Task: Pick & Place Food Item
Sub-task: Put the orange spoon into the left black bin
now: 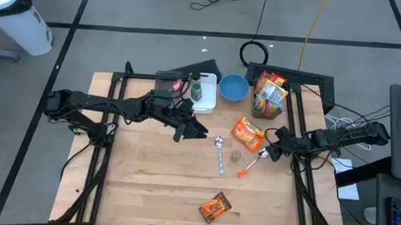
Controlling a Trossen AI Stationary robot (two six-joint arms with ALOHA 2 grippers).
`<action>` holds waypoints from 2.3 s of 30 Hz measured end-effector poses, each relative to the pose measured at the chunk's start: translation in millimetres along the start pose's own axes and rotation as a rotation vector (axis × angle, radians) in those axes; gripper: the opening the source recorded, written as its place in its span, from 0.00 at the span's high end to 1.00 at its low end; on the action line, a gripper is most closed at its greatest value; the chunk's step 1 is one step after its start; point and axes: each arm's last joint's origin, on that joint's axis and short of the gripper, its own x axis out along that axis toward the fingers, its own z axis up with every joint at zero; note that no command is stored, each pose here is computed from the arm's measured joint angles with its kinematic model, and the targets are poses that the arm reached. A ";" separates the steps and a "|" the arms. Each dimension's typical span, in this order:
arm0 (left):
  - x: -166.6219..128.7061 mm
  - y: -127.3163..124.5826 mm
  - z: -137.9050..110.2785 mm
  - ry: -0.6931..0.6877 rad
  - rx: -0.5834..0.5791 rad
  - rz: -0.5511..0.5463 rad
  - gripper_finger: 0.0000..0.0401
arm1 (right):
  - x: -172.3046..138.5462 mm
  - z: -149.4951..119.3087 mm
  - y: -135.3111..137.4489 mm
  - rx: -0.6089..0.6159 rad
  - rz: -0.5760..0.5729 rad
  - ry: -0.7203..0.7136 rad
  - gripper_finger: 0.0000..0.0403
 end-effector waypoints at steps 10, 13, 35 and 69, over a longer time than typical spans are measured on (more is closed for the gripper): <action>0.1 0.4 -0.5 0.004 0.002 0.004 0.48 | 2.0 -3.4 -1.5 0.008 0.011 0.060 0.59; 0.1 0.5 -0.5 0.003 0.009 0.005 0.48 | 2.0 -3.6 -1.9 0.006 0.008 0.062 0.59; -0.2 1.0 0.0 0.000 0.018 0.009 0.48 | 14.9 -9.4 -5.3 0.077 0.027 0.063 0.99; -2.1 4.9 3.2 -0.026 0.001 0.040 0.48 | 6.1 21.4 43.4 0.060 0.480 -0.252 1.00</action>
